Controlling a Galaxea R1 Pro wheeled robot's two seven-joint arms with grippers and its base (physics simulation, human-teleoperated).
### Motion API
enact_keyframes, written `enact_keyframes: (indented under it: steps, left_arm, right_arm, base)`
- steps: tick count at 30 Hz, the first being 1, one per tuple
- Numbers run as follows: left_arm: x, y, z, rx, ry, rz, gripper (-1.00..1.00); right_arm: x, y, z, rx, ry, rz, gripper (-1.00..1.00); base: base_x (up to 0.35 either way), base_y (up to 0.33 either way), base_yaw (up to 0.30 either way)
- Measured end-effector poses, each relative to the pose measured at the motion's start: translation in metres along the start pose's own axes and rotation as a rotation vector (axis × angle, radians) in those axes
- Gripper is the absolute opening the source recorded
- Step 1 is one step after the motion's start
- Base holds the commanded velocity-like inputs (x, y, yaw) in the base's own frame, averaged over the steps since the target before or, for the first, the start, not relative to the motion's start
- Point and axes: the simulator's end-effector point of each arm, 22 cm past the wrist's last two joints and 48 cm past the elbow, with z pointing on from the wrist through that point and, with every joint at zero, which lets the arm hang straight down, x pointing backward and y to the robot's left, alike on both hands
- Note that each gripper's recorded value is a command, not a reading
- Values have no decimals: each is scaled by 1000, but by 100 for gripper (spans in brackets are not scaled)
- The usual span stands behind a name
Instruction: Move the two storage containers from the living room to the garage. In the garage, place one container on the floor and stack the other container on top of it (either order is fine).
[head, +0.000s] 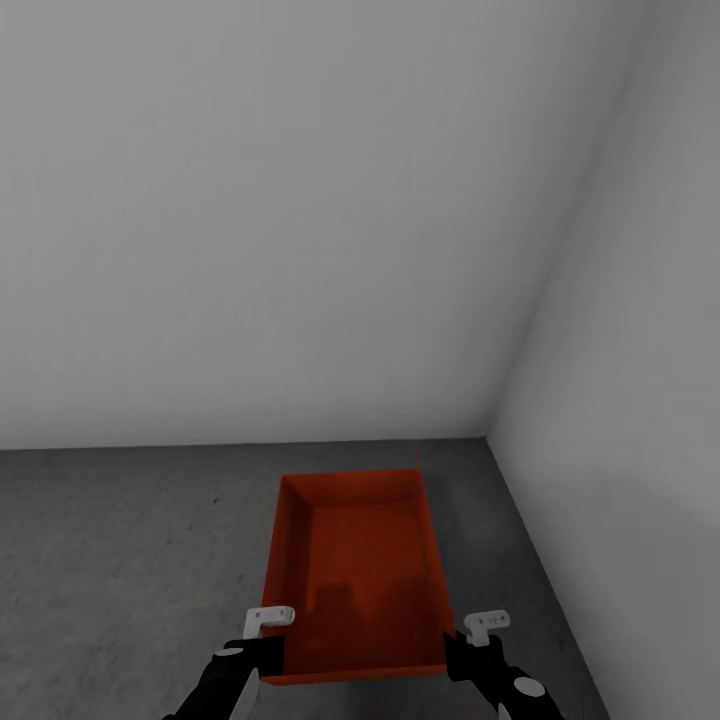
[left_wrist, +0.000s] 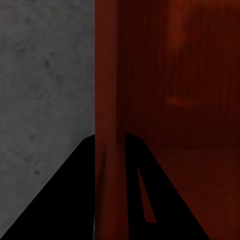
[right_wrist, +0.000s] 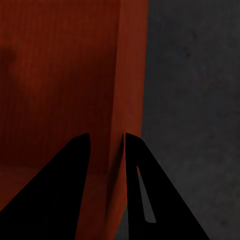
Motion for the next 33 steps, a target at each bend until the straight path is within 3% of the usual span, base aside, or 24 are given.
enact_keyframes:
  steps: [10,33]
  left_arm:
    - [0,0,0,0,0,0,-100]
    - [28,0,41,0,-1,0,-100]
  right_arm:
    - [0,0,0,0,0,0,-100]
    - [37,-5,33,0,-1,0,-100]
  base:
    - [0,0,0]
    - [0,0,0]
